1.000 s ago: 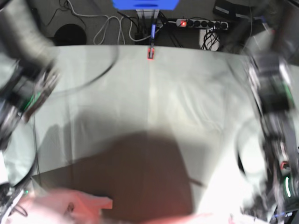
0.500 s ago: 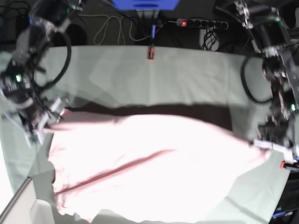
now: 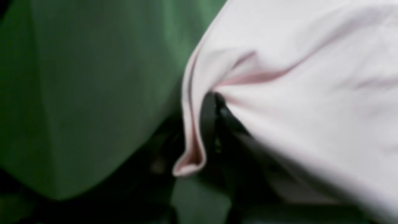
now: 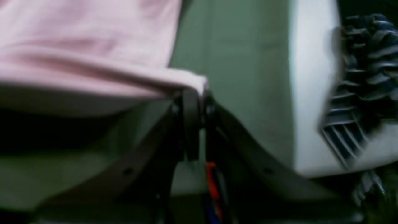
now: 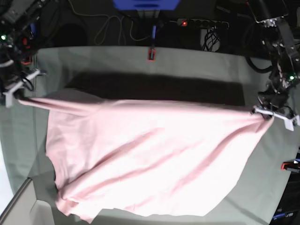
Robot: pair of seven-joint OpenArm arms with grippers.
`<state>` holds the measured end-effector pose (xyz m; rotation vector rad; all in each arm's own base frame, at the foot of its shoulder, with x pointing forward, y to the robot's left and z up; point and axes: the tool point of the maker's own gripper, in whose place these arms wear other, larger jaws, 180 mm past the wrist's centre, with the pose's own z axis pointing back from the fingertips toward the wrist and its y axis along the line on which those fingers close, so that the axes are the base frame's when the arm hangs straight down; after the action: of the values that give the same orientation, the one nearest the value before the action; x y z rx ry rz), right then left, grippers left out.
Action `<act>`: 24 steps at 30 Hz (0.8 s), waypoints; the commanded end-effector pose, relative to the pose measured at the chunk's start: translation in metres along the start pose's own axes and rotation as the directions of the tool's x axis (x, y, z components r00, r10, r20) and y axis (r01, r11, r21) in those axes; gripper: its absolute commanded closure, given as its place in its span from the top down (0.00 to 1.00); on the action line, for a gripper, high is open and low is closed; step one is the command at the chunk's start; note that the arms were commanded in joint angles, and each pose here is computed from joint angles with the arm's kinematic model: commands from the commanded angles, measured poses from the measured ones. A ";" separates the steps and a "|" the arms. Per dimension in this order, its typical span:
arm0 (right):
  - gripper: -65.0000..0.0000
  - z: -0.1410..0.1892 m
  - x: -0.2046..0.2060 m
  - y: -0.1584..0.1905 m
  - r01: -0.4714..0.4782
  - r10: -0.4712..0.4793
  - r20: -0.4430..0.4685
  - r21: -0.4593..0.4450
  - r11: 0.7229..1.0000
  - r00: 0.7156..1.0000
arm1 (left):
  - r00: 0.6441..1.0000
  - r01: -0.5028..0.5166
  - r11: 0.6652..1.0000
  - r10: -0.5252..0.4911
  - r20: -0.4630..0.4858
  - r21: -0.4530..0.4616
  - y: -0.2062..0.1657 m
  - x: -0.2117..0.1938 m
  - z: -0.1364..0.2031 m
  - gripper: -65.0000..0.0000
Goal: Layout the t-shirt on the table in an organized manner, then fold the t-shirt properly
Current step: 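Lift the pink shirt with both grippers and swing it across the table, then lower the held shirt edge onto the table with both grippers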
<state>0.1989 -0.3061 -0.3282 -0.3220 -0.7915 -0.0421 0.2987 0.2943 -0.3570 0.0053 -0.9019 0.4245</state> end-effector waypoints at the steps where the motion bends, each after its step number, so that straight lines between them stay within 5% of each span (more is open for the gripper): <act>1: 0.00 0.005 0.007 -0.010 -0.002 0.003 0.033 -0.031 1.000 0.999 | 0.998 0.014 1.000 -0.016 0.066 0.028 0.010 0.019 0.009 0.00; 15: 0.00 0.035 -0.062 -0.041 0.072 -0.090 -0.119 -0.143 0.987 0.989 | 1.000 -0.009 0.998 0.011 -0.026 0.064 0.025 -0.032 0.026 0.00; 24: 0.00 0.028 -0.084 -0.021 -0.008 -0.013 -0.225 -0.093 0.996 0.974 | 0.998 -0.038 0.988 0.045 -0.045 0.151 0.062 -0.048 0.037 0.00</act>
<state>0.1205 -0.3173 -0.3682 -0.3622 -0.5704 -0.1187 0.2190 0.3151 -0.3934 0.0705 -0.7765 0.5316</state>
